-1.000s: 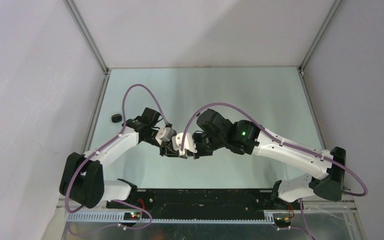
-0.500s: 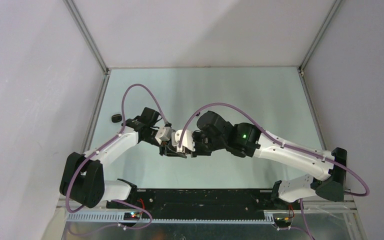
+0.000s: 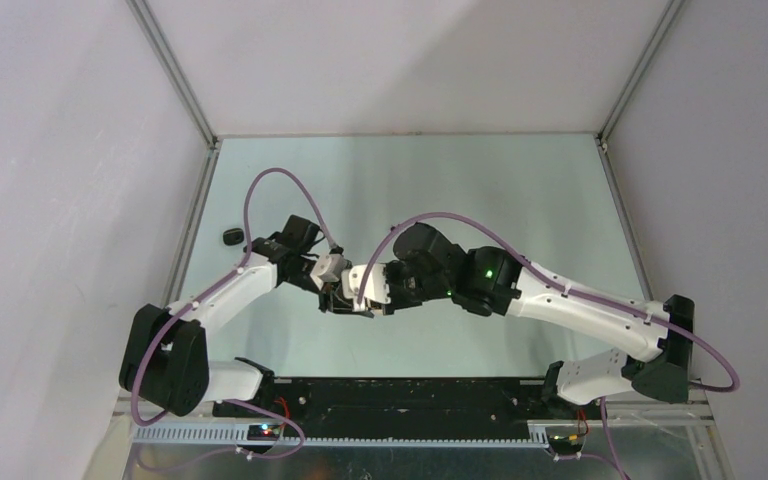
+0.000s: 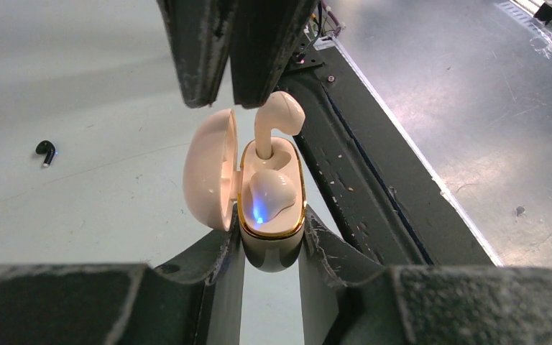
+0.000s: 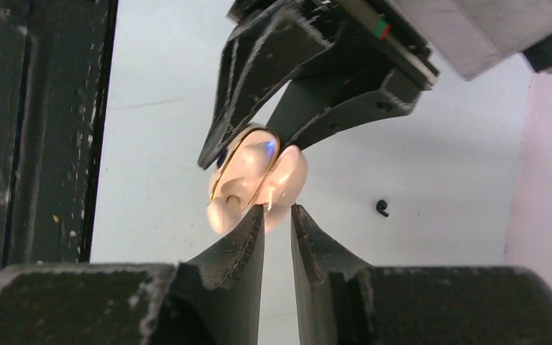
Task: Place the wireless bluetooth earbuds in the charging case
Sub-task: Place the earbud in the charging case.
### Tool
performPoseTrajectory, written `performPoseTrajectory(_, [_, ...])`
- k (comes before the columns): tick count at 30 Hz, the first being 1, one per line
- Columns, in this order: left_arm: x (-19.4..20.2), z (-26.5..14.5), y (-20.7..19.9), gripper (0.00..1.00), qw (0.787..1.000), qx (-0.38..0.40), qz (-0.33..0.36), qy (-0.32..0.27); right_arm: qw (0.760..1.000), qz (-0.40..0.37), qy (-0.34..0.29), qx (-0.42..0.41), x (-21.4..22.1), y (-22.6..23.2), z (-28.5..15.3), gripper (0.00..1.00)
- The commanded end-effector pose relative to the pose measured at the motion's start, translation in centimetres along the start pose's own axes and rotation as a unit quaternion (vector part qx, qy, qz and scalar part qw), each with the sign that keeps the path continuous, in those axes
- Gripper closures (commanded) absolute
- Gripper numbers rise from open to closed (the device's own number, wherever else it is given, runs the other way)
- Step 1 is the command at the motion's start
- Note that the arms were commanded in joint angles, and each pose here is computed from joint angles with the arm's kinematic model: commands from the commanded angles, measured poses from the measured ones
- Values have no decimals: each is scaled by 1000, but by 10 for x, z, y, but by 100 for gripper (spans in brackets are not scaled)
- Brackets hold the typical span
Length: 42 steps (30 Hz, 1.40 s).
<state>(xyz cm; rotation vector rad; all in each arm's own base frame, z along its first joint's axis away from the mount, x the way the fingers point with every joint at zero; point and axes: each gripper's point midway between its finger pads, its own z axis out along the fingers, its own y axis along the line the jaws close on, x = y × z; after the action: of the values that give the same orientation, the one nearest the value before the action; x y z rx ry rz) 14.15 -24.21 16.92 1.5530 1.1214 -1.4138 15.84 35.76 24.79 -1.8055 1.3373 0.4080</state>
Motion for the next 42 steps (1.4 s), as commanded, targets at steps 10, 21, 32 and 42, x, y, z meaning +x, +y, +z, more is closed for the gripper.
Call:
performPoseTrajectory(10, [-15, 0, 4, 100, 1000, -1, 23, -10, 972, -192, -11, -135, 4, 35, -30, 71])
performPoseTrajectory(21, [-13, 1, 5, 100, 1000, -1, 14, -10, 968, -211, -13, -136, -8, 27, -20, 69])
performPoseTrajectory(32, [-12, 1, 4, 100, 1000, -2, 20, -7, 970, -206, 8, -130, -8, 22, 4, 65])
performPoseTrajectory(42, [-12, 1, 3, 100, 1000, -2, 22, -6, 986, -149, -6, -73, -22, 5, 7, 80])
